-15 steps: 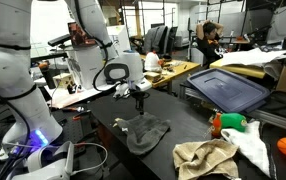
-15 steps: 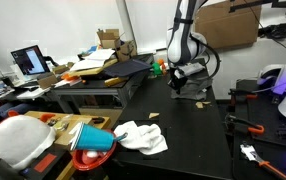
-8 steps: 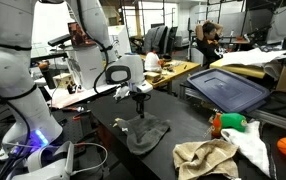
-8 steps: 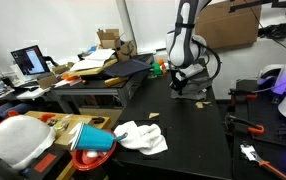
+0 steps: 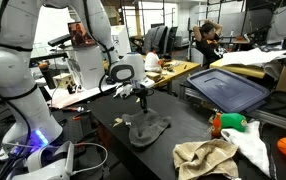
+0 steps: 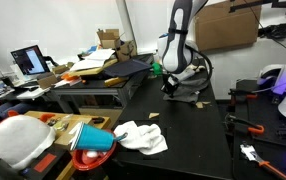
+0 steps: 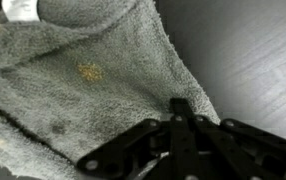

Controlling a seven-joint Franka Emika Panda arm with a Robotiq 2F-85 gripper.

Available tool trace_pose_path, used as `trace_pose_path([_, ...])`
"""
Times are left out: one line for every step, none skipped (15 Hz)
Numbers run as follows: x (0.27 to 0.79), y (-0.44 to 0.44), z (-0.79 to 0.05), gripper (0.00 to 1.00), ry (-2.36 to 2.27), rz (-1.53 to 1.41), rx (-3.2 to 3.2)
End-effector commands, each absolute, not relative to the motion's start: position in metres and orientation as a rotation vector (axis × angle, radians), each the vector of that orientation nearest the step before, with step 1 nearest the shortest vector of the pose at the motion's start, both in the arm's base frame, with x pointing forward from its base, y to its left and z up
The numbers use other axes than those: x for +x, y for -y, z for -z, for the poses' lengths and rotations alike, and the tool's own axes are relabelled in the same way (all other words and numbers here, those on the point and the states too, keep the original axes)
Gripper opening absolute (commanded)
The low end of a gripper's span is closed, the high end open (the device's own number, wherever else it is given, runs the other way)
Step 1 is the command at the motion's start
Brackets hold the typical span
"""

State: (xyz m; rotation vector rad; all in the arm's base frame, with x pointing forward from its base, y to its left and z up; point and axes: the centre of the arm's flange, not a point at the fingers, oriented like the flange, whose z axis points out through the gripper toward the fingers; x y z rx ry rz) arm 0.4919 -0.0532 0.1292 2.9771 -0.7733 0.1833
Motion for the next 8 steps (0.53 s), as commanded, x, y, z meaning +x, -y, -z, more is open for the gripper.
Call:
trace_pose_path([0.518,0.027,-0.123,0.00,0.718,-0.266,2.989])
trace_pose_path([0.525,0.019,-0.124,0.00,0.700,-0.292,2.995])
trace_pose_path([0.532,0.012,-0.124,0.00,0.685,-0.314,3.001])
trace_pose_path([0.539,0.005,-0.125,0.00,0.667,-0.337,3.004])
trace_pose_path([0.546,-0.002,-0.125,0.00,0.654,-0.365,3.008])
trace_pose_path([0.553,-0.009,-0.126,0.00,0.643,-0.393,3.010])
trace_pose_path([0.559,-0.016,-0.127,0.00,0.631,-0.425,3.013])
trace_pose_path([0.565,-0.022,-0.129,0.00,0.622,-0.460,3.015])
